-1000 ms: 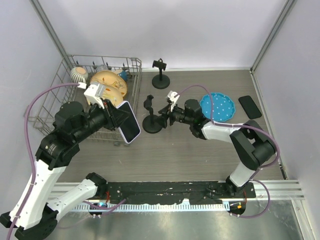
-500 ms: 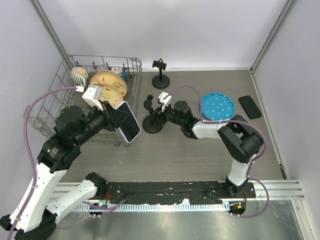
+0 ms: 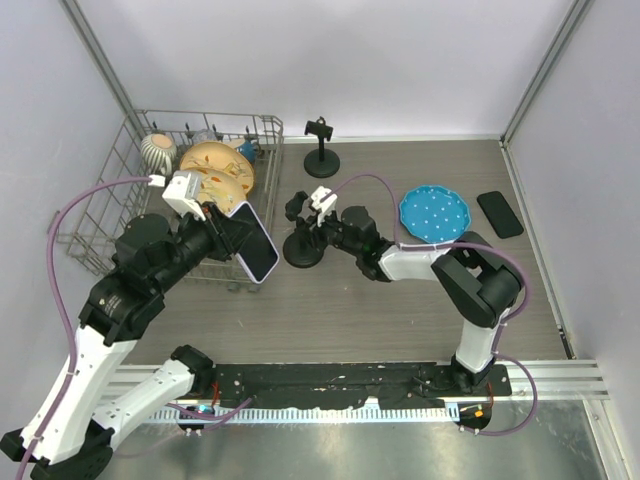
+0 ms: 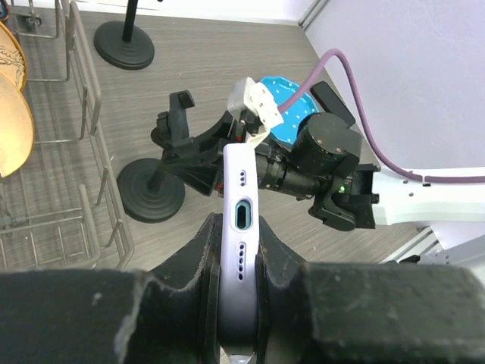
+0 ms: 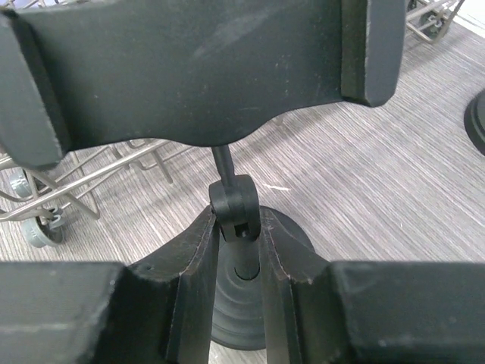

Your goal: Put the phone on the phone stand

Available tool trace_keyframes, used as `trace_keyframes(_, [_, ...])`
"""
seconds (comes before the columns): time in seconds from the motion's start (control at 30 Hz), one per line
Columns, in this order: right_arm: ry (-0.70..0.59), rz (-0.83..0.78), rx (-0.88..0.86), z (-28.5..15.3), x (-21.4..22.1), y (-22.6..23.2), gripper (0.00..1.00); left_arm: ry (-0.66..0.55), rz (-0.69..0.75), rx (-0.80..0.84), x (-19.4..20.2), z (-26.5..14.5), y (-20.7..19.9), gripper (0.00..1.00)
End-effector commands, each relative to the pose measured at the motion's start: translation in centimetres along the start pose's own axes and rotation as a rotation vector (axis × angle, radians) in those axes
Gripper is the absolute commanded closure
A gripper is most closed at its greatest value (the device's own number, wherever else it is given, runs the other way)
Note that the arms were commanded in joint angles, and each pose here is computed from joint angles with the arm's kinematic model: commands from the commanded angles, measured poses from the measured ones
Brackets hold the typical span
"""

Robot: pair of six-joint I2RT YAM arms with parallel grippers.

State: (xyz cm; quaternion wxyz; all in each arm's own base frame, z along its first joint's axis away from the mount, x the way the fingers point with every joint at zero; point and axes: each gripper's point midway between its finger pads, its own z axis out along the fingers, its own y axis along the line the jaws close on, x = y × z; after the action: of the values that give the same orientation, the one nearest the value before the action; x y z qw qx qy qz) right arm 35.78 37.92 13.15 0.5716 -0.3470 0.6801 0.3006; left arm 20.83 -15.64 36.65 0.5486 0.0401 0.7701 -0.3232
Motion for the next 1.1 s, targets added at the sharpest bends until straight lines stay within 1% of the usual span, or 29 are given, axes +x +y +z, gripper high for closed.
trace_keyframes(0.0, [-0.131, 0.022, 0.075, -1.6, -5.1, 0.1, 0.99, -0.158, -0.001, 0.049, -4.0, -0.2, -1.5, 1.0])
trace_keyframes(0.03, [-0.116, 0.023, 0.083, -2.0, -4.8, 0.6, 0.99, -0.164, 0.008, 0.05, -4.1, 0.0, -1.5, 1.0])
trace_keyframes(0.07, [-0.134, 0.049, 0.139, -2.6, -5.8, 0.2, 0.99, -0.172, 0.013, 0.055, -4.2, 0.2, -1.5, 1.0])
trace_keyframes(0.1, [-0.127, 0.065, 0.192, -3.1, -5.8, -0.2, 0.99, -0.177, 0.023, 0.098, -4.0, 0.6, -2.1, 1.0])
trace_keyframes(0.13, [-0.098, 0.069, 0.223, -3.6, -4.8, -0.1, 0.99, -0.175, 0.031, 0.126, -3.9, 0.8, -2.6, 1.0])
trace_keyframes(0.17, [-0.111, 0.073, 0.294, -4.4, -5.4, -0.1, 0.99, -0.172, 0.041, 0.166, -3.8, 0.8, -3.2, 1.0])
trace_keyframes(0.2, [-0.108, 0.083, 0.332, -4.8, -5.2, 0.0, 0.99, -0.163, 0.059, 0.266, -3.5, 0.8, -4.8, 1.0])
trace_keyframes(0.27, [-0.078, 0.104, 0.36, -5.4, -4.5, 1.1, 0.99, -0.132, 0.073, 0.377, -2.8, 0.9, -6.6, 1.0])
trace_keyframes(0.3, [-0.08, 0.114, 0.434, -6.2, -4.5, 0.3, 0.99, -0.147, 0.083, 0.447, -2.9, 0.8, -7.7, 1.0])
trace_keyframes(0.33, [-0.06, 0.118, 0.445, -6.6, -3.5, 0.4, 0.99, -0.108, 0.096, 0.549, -2.1, 0.4, -9.2, 1.0])
trace_keyframes(0.4, [-0.058, 0.117, 0.489, -7.6, -3.2, 0.8, 0.99, -0.124, 0.098, 0.652, -2.2, -0.2, -10.7, 1.0])
trace_keyframes(0.43, [-0.037, 0.111, 0.495, -8.2, -2.1, 0.9, 0.99, -0.099, 0.107, 0.704, -1.6, -0.7, -11.3, 1.0])
trace_keyframes(0.6, [-0.058, 0.149, 0.537, -10.1, -1.3, 0.6, 0.99, -0.092, 0.119, 0.772, -1.2, -0.5, -12.1, 1.0])
trace_keyframes(0.7, [-0.083, 0.153, 0.568, -10.8, -1.4, 0.2, 0.99, -0.095, 0.094, 0.743, -1.3, 0.2, -11.7, 1.0])
trace_keyframes(0.83, [-0.077, 0.147, 0.571, -10.6, -1.1, 0.3, 0.99, -0.103, 0.045, 0.694, -1.9, 1.0, -11.3, 1.0])
trace_keyframes(0.9, [-0.072, 0.148, 0.562, -10.4, -1.0, 0.5, 0.97, -0.131, -0.01, 0.564, -3.0, 2.2, -9.7, 1.0])
trace_keyframes(0.93, [-0.072, 0.148, 0.557, -10.5, -0.9, 0.6, 0.79, -0.116, -0.06, 0.49, -3.0, 2.8, -8.7, 1.0])
trace_keyframes(0.97, [-0.079, 0.152, 0.552, -10.6, -1.1, 0.6, 0.71, -0.089, -0.112, 0.384, -2.9, 3.2, -7.3, 1.0])
trace_keyframes(1.0, [-0.089, 0.156, 0.546, -10.6, -1.4, 0.7, 0.63, -0.121, -0.168, 0.24, -3.6, 4.0, -5.1, 1.0])
trace_keyframes(1.03, [-0.09, 0.151, 0.54, -10.7, -1.4, 0.8, 0.52, -0.099, -0.242, 0.159, -3.3, 4.5, -3.9, 1.0])
trace_keyframes(1.07, [-0.091, 0.145, 0.532, -10.8, -1.6, 0.9, 0.49, -0.056, -0.274, 0.09, -2.7, 4.4, -2.9, 1.0])
